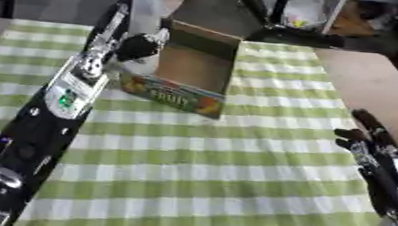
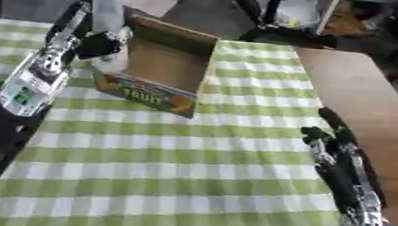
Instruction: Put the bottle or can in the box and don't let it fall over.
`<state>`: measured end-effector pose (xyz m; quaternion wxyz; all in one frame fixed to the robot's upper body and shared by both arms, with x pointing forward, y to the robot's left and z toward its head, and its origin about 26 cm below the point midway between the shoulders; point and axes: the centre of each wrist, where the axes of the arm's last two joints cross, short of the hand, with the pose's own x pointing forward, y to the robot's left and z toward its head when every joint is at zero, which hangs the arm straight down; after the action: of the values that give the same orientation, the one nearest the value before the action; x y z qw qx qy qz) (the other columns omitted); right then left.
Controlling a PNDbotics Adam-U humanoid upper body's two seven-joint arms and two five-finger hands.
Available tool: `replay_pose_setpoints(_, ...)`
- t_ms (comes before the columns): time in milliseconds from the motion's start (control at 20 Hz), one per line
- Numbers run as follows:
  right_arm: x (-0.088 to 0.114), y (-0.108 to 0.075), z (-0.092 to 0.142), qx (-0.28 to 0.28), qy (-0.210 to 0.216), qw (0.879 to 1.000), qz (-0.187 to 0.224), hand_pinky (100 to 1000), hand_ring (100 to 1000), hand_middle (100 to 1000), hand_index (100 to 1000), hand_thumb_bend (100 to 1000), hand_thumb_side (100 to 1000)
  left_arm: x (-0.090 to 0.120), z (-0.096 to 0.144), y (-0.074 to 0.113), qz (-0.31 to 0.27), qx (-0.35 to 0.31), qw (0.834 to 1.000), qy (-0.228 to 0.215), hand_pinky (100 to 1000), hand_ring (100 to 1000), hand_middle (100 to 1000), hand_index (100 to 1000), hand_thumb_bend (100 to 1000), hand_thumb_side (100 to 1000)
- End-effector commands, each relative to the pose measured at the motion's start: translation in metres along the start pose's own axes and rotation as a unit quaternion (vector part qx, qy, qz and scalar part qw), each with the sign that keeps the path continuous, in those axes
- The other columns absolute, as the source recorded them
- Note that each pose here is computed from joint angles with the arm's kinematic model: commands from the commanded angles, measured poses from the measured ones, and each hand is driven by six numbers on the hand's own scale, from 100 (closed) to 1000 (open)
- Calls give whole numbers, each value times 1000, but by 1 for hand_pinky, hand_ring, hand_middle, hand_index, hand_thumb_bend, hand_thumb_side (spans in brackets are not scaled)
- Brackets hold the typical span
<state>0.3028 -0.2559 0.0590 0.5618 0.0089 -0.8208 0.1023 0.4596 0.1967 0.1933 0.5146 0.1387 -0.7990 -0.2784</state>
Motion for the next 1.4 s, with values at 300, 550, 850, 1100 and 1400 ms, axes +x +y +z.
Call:
replay_pose_setpoints(300, 9, 7, -11, 35, -22, 999, -9, 811, 802, 982, 974, 100, 544, -12, -20, 36, -50, 52, 997, 11, 621, 1000, 1000, 892, 290, 676)
replay_pose_setpoints(550, 9, 6, -11, 32, -21, 999, -8, 810, 802, 982, 974, 100, 544, -22, -16, 40, -110, 62, 992, 18, 640, 1000, 1000, 1000, 669, 808)
replay_pose_setpoints(850, 8, 4, -10, 27, -20, 999, -6, 811, 802, 982, 974, 100, 545, -30, -5, 46, -148, 65, 987, 17, 641, 1000, 1000, 1000, 624, 783)
replay_pose_setpoints(1100, 9, -2, -10, 14, -21, 1000, 3, 811, 802, 981, 973, 100, 544, -22, 32, 56, -91, 58, 994, -13, 608, 1000, 1000, 988, 569, 803)
replay_pose_setpoints(1400, 10, -9, -8, 1, -19, 1000, 13, 810, 802, 980, 973, 100, 545, -14, 119, 57, 3, 58, 998, -26, 594, 1000, 1000, 968, 459, 822)
